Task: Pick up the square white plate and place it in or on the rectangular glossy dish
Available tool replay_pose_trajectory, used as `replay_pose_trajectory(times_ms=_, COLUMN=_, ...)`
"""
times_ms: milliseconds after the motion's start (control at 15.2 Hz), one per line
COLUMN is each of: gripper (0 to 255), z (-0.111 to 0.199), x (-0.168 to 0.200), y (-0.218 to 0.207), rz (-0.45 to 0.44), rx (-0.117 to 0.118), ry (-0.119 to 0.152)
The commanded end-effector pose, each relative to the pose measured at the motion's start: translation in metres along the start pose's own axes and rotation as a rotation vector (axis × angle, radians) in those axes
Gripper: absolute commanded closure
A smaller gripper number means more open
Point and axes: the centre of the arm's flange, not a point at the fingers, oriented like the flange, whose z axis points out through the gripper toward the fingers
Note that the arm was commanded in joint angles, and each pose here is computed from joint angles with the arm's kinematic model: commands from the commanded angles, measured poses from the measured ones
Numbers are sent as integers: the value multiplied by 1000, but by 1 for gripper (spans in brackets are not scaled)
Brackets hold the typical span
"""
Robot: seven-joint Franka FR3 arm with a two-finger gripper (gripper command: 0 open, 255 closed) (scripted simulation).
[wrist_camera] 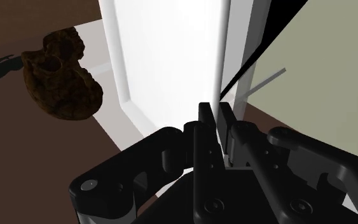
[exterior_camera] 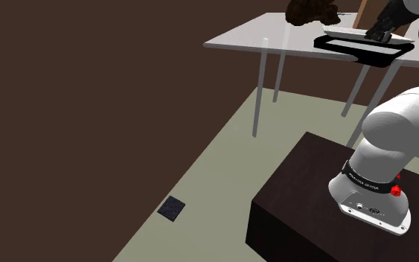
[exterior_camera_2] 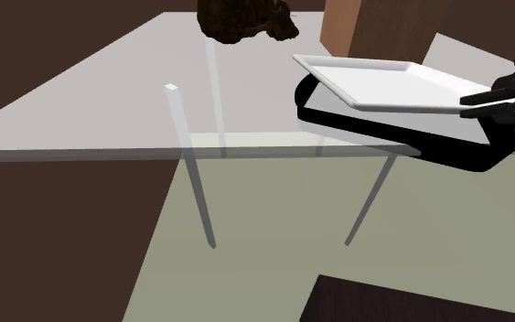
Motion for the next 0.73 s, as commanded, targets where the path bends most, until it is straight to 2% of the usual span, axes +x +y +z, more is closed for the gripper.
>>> replay_pose_trajectory(times_ms=0, gripper=255, z=0, x=0, y=-1, rz=0, rx=0, ry=0)
replay_pose_trajectory(times_ms=264, gripper=255, z=0, x=0, y=-1, rz=0, rx=0, ry=0)
replay_pose_trajectory(times_ms=330, gripper=0, z=0, x=0, y=-1, rz=0, rx=0, ry=0)
replay_pose_trajectory(times_ms=660, gripper=0, z=0, x=0, y=-1, rz=0, rx=0, ry=0)
